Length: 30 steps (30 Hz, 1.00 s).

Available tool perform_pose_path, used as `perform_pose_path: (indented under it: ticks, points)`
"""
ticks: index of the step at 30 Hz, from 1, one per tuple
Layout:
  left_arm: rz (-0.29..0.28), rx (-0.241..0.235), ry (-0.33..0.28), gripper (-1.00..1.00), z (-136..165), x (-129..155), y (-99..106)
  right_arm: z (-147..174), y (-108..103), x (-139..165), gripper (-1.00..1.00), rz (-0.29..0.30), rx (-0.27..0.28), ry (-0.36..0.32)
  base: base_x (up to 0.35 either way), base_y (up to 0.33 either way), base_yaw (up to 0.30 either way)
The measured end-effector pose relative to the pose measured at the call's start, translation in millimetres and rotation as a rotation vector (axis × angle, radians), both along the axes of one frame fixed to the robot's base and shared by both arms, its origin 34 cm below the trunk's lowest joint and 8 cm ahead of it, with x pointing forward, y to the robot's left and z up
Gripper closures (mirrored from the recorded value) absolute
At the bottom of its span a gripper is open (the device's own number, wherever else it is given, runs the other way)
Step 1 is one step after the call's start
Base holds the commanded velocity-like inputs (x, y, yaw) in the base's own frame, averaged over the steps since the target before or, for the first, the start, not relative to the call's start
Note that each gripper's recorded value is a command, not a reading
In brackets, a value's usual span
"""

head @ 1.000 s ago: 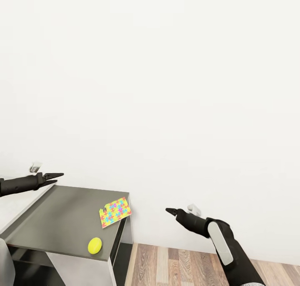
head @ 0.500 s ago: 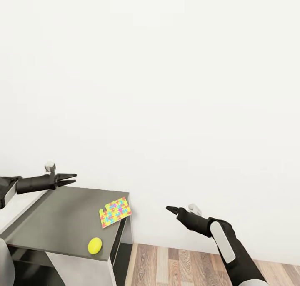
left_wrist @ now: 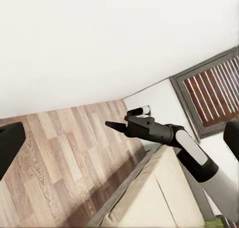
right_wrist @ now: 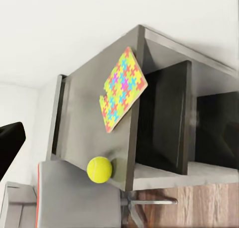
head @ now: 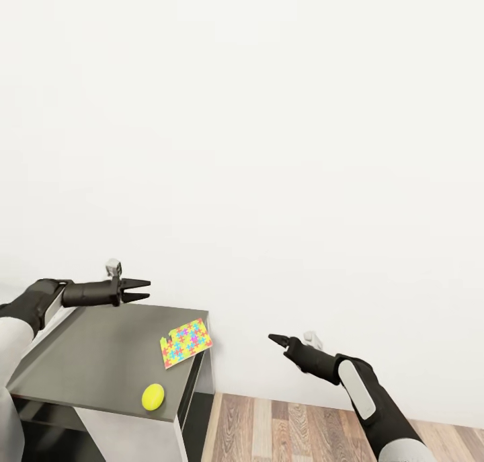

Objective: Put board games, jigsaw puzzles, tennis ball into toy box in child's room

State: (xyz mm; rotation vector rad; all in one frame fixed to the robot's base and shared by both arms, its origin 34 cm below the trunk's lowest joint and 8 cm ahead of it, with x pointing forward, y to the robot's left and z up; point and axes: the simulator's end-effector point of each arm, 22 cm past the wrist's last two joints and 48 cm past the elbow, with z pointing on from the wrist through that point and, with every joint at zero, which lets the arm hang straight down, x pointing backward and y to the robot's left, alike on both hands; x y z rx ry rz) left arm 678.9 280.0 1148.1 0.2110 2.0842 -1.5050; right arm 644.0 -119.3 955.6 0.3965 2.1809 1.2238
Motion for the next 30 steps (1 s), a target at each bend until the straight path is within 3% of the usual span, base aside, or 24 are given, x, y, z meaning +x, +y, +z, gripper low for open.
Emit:
perform_pose_path:
  ticks: [4,21,30]
  points:
    - [-0.033,-0.022,0.010,-1.00,0,0,-24,-5,3,-1,-1.00,0.001,0.000,0.013,0.000,0.000,0.000]
    - [-0.041,-0.034,-0.003,-1.00,3,1,-31,0,14,2,-1.00,0.002,0.019,-0.005,0.000,0.000,0.000]
    - [-0.044,-0.034,-0.010,-1.00,7,2,-32,11,51,0,-1.00,0.021,0.084,-0.007,0.000,0.000,0.000]
